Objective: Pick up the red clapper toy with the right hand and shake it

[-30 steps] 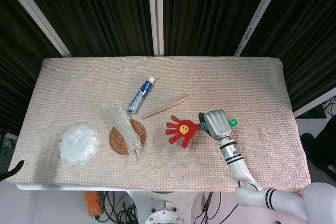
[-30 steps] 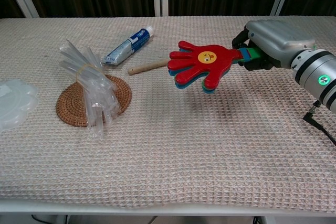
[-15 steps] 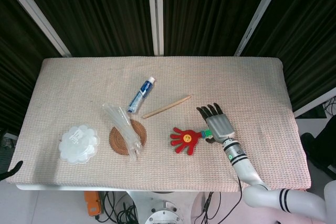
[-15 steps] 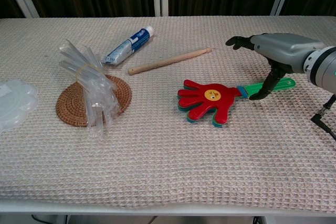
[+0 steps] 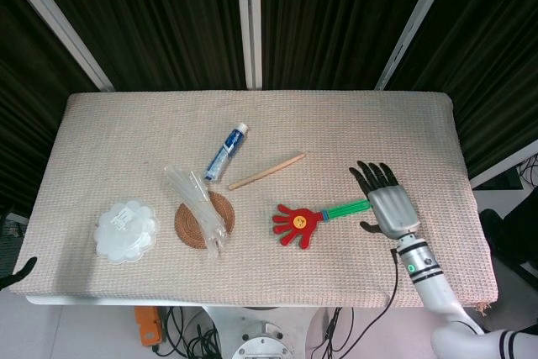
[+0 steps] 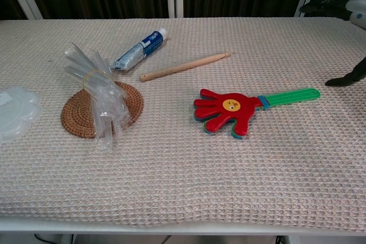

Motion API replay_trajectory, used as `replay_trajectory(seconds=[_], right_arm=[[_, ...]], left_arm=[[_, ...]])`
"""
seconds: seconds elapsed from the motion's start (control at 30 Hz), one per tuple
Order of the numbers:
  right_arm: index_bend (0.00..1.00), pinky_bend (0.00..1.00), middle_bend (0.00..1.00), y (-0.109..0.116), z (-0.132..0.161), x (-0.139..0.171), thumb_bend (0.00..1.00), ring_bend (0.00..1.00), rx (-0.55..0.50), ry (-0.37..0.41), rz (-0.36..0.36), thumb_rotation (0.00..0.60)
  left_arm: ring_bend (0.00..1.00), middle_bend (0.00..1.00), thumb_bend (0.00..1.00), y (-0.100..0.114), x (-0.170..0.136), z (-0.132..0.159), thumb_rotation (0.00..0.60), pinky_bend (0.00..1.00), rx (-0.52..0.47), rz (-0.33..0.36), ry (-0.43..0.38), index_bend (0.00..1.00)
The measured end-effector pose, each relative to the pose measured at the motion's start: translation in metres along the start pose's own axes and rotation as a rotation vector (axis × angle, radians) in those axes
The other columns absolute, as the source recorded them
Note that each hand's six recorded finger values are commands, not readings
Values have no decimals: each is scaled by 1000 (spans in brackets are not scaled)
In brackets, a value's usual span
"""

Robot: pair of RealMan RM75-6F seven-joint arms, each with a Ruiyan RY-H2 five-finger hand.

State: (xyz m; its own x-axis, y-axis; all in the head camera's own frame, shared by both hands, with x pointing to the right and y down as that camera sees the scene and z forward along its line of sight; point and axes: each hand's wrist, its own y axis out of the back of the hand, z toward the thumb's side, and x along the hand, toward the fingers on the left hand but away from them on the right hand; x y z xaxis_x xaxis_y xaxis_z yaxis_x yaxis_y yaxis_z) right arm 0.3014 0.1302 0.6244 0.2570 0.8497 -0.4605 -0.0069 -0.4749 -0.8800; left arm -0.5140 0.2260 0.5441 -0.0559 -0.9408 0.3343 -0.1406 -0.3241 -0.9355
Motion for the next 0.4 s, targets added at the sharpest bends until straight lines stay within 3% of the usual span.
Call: replay_trajectory(seconds=[0.1, 0.23, 0.4], right_arm=[[0, 0, 0, 0, -31, 37, 39, 0, 26, -38, -70, 600], [0, 0, 0, -6, -83, 94, 48, 0, 49, -150, -128, 600], [0, 0, 0, -14, -108, 132, 58, 0, 66, -201, -150, 600]], left_arm=[[2, 91, 210, 1, 1, 1, 600, 127, 21, 3, 0, 57], [2, 91, 209, 2, 1, 2, 600, 126, 52, 5, 5, 57], [2, 91, 210, 2, 1, 2, 600, 123, 97, 5, 13, 57]])
